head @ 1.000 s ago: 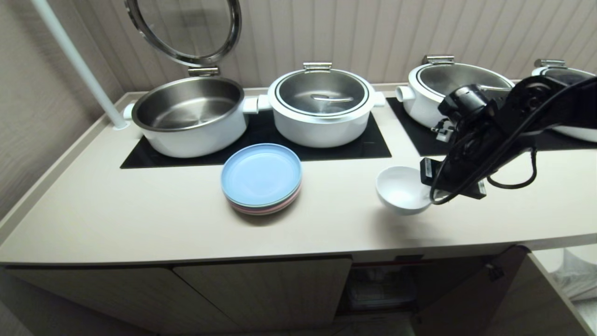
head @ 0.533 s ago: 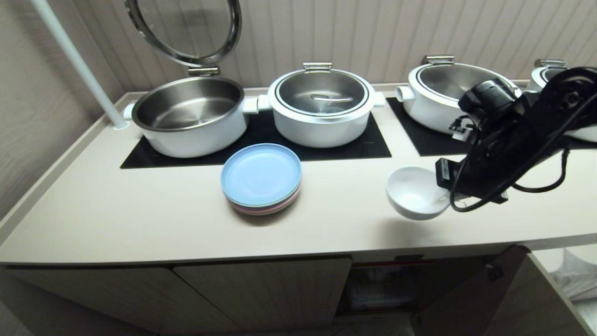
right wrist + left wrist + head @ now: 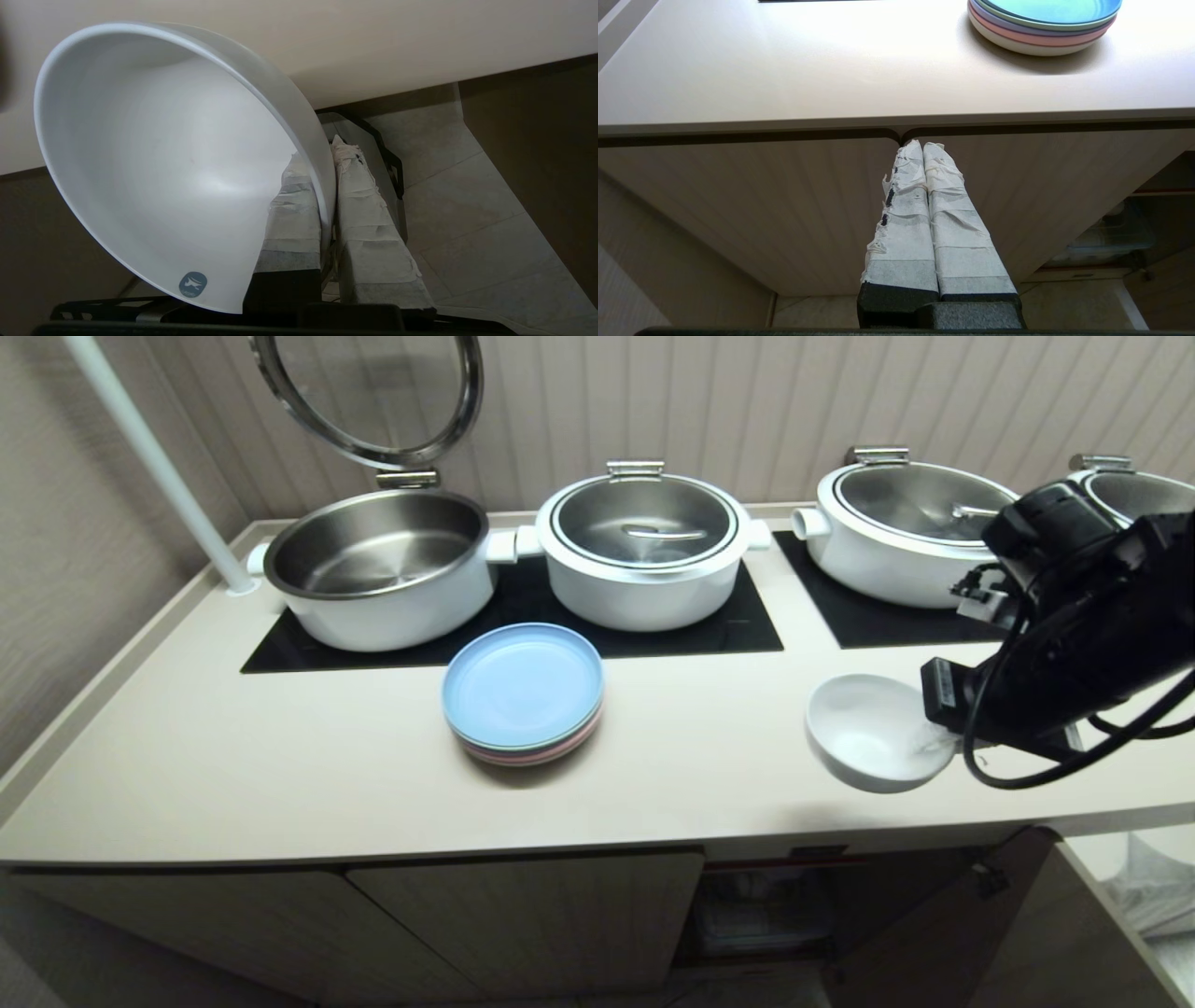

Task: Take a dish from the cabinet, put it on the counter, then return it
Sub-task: Put it back into the cabinet

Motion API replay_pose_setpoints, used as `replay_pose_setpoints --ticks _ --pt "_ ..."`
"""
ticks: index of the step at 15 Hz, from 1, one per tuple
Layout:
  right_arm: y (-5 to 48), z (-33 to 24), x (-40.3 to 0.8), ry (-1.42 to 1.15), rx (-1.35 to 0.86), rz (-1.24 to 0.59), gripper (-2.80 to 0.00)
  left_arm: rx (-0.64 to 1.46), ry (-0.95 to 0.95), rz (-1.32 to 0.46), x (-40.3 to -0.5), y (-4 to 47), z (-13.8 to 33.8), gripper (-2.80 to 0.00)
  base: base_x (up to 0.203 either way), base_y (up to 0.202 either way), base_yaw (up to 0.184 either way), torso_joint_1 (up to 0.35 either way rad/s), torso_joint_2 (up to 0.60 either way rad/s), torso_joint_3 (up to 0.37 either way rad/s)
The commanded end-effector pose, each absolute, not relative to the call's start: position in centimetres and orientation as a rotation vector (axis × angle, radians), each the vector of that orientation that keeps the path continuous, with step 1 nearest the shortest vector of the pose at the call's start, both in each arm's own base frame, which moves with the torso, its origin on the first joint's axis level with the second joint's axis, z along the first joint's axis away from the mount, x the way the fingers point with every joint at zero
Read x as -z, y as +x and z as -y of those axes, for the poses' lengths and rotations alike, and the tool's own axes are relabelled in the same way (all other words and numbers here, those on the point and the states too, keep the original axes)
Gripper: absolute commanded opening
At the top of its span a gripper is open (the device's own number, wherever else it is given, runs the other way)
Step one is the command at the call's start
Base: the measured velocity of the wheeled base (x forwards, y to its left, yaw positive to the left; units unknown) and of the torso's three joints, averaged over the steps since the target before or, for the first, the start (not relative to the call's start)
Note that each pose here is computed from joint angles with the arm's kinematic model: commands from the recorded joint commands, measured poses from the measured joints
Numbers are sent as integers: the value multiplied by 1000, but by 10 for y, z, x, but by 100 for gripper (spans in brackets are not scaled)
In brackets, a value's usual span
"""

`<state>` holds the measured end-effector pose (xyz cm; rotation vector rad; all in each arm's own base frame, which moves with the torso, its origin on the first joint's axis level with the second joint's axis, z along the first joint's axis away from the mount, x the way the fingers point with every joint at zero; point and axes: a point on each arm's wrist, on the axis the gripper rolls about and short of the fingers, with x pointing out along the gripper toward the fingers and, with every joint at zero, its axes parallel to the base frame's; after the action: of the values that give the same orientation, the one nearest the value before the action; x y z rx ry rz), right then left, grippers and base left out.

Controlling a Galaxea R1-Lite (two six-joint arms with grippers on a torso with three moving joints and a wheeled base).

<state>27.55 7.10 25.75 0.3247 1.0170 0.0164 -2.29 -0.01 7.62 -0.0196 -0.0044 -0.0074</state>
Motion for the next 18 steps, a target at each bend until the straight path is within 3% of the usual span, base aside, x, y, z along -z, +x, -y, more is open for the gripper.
replay_pose_setpoints --ticks 1,18 --pt "260 -67 -263 333 -16 -1006 -280 7 -20 5 -76 -23 0 -280 0 0 0 0 0 0" --pt "155 -31 -257 369 25 -954 -280 8 -20 5 -76 -23 0 -280 0 0 0 0 0 0"
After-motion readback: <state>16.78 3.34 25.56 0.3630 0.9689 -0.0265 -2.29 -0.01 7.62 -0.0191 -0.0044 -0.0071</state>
